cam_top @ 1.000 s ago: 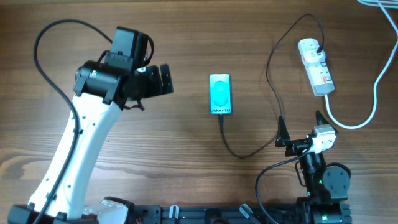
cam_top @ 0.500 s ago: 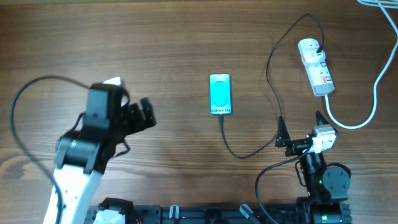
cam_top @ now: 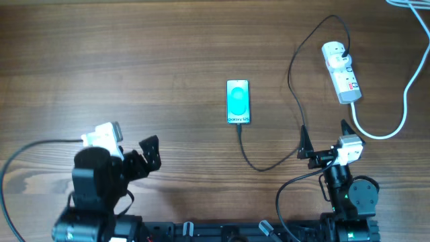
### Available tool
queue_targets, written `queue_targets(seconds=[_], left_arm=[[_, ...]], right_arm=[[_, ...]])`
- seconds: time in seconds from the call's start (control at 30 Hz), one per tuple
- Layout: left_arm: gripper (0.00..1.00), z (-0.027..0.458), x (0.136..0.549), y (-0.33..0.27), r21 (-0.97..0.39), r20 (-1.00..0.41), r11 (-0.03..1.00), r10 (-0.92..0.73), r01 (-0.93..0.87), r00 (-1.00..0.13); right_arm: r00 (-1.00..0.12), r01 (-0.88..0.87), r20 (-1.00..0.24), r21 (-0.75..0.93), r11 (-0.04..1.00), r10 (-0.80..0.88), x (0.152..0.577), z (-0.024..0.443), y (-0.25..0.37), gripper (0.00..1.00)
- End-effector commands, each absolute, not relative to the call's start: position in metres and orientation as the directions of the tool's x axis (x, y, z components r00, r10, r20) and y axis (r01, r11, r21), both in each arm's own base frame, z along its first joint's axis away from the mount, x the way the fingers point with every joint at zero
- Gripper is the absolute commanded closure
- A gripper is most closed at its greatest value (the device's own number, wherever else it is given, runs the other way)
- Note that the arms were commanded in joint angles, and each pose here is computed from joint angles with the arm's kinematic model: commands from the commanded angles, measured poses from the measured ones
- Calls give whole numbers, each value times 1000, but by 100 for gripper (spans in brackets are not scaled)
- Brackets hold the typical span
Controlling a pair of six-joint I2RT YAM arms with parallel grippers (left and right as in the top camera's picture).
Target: Plug charger to phone and switch on socket
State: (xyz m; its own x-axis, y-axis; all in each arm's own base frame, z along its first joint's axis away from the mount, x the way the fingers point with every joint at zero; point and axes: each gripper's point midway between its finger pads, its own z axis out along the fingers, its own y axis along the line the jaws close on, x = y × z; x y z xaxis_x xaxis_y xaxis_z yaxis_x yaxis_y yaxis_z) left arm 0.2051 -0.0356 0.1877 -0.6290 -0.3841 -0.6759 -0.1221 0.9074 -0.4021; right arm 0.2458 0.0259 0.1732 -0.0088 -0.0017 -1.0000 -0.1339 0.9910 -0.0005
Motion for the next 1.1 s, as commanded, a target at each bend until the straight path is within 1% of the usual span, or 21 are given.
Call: queue_targets(seconds=[0.0,0.2,0.47,0.63,0.83,1.07], left_arm=[[0,174,202,-45,-438,-700,898,-374,-48,-608],[0,161,215,-46,-448,-757,894,-380,-1,-531],[0,168,233,-47,-446,-847,890,-386,95,-366],[0,169,231,-46,-400,-895,905,-351,146,-276],[0,184,231,-43,-267,-958,944,-238,196,-158],[0,186,233,-29,-244,-965,959,-226,142,-132]], right_arm=[[3,-123,-1000,0,992,1,245,176,24,0],[3,-123,-1000,1,992,1,245,176,24,0],[3,-123,-1000,1,992,1,245,176,24,0],[3,-123,-1000,1,992,1,245,176,24,0],[3,-123,-1000,1,992,1,245,176,24,0],[3,-123,-1000,0,992,1,245,176,24,0]])
